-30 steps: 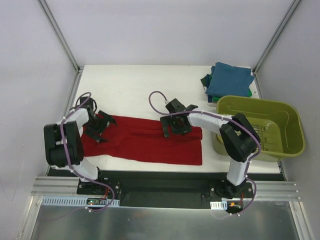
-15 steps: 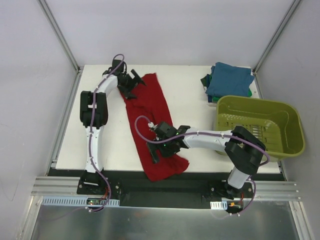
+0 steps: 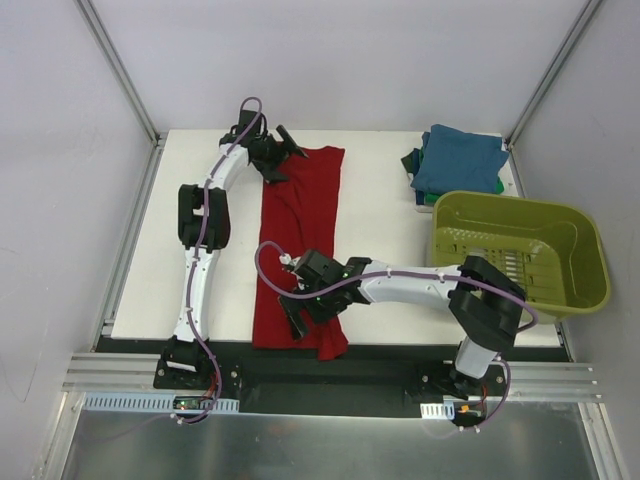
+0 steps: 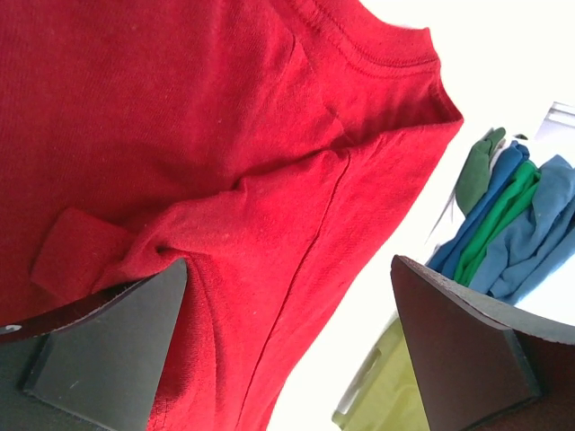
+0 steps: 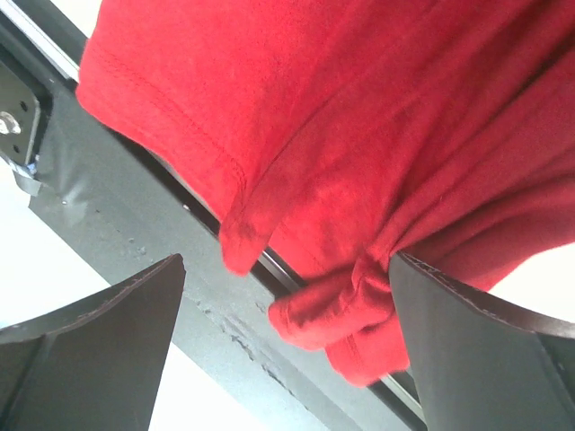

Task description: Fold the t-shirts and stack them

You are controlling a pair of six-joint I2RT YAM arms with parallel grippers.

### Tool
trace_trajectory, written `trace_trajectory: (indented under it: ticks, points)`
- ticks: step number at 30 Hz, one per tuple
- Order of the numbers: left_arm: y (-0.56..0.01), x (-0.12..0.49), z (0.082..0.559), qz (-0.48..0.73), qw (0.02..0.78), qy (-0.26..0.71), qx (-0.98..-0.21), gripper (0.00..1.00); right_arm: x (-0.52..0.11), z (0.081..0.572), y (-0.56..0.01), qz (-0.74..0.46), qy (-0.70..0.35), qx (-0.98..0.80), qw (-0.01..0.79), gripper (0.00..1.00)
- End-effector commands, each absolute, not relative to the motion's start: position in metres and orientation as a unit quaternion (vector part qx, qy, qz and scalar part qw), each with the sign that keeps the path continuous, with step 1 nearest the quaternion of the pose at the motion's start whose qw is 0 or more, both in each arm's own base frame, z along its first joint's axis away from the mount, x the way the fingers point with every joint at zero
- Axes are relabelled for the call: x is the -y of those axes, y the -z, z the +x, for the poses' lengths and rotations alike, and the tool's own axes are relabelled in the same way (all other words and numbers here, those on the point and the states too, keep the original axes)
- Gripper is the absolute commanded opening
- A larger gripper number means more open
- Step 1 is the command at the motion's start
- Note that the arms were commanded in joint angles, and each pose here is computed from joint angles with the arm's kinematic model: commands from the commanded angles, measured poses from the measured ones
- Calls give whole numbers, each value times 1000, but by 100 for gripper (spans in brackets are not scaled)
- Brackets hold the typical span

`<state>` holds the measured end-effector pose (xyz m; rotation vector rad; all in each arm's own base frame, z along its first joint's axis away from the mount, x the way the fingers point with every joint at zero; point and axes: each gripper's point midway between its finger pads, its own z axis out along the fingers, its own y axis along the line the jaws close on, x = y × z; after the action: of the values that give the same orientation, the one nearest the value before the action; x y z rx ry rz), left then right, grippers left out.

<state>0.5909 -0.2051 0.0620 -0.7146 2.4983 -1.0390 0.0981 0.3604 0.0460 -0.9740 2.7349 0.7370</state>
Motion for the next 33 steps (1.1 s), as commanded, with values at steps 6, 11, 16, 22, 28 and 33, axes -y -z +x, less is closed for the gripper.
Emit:
trace_trajectory:
  ticks: [6, 11, 16, 22, 28, 33]
  points:
    - [-188, 183, 588, -213, 316, 330, -864, 99, -357, 130, -154, -286, -299, -876, 249, 99]
    - [-259, 152, 541, -200, 383, 278, -858, 99, -338, 136, -169, -270, -282, -878, 278, 97]
    - [-252, 127, 464, -193, 367, 228, -881, 99, -342, 130, -163, -262, -295, -881, 261, 97]
    - [-163, 103, 330, -249, 277, 186, -909, 99, -334, 151, -129, -229, -179, -927, 239, 87]
    - [-85, 105, 214, -278, 203, 209, -915, 99, -348, 150, -82, -244, -132, -944, 178, 62]
    - [-76, 115, 177, -247, 211, 268, -907, 99, -359, 165, -69, -238, -103, -950, 176, 59]
